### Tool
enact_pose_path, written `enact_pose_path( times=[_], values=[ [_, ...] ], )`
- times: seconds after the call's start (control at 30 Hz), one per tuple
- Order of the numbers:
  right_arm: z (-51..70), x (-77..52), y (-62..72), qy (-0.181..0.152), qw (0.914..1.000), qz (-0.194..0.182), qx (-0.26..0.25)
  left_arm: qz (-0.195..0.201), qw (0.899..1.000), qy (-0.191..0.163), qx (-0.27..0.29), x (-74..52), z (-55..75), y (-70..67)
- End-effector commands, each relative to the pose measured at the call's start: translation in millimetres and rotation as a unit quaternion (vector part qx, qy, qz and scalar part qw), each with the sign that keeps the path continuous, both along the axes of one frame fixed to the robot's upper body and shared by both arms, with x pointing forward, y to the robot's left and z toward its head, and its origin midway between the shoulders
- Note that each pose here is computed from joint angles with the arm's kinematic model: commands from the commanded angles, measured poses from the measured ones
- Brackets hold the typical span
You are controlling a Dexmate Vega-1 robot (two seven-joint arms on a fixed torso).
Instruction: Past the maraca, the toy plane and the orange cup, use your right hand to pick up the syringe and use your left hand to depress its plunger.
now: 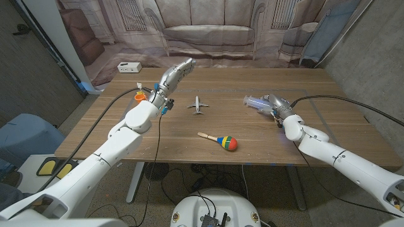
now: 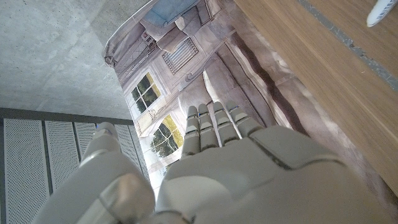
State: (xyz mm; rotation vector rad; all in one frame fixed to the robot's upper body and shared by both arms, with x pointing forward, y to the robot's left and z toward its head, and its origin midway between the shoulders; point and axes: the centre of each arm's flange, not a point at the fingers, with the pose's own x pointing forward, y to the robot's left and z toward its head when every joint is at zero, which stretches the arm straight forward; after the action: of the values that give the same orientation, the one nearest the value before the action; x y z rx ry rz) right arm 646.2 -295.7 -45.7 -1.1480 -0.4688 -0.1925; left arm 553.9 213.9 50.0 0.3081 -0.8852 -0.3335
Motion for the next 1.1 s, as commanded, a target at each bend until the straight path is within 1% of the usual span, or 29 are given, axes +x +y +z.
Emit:
enact_pose_path(
  times=[0.03, 0.37, 0.57, 0.9, 1.1],
  values=[
    [-1.3, -3.3, 0.2, 0.001, 0.9998, -0.003, -0.021, 0.000, 1.000, -0.001, -0.001, -1.6, -0.3, 1.3],
    [1.5, -7.1, -0.9, 0.003, 0.9995, -0.004, -0.032, -0.001, 1.000, -0.002, -0.001, -1.9, -0.1, 1.7],
    [3.5, -10.5, -2.6, -0.007, 0.9996, -0.011, -0.027, -0.001, 1.000, -0.003, -0.001, -1.9, 0.2, 1.7],
    [7.6, -16.8, -9.0, -0.031, 0.9993, -0.010, 0.015, -0.003, 1.000, -0.002, 0.000, -0.6, 1.1, 1.5],
    [9.4, -18.5, -11.9, -0.037, 0.9979, 0.013, 0.051, -0.003, 1.000, -0.001, 0.000, 0.3, 1.0, 1.1]
  ],
)
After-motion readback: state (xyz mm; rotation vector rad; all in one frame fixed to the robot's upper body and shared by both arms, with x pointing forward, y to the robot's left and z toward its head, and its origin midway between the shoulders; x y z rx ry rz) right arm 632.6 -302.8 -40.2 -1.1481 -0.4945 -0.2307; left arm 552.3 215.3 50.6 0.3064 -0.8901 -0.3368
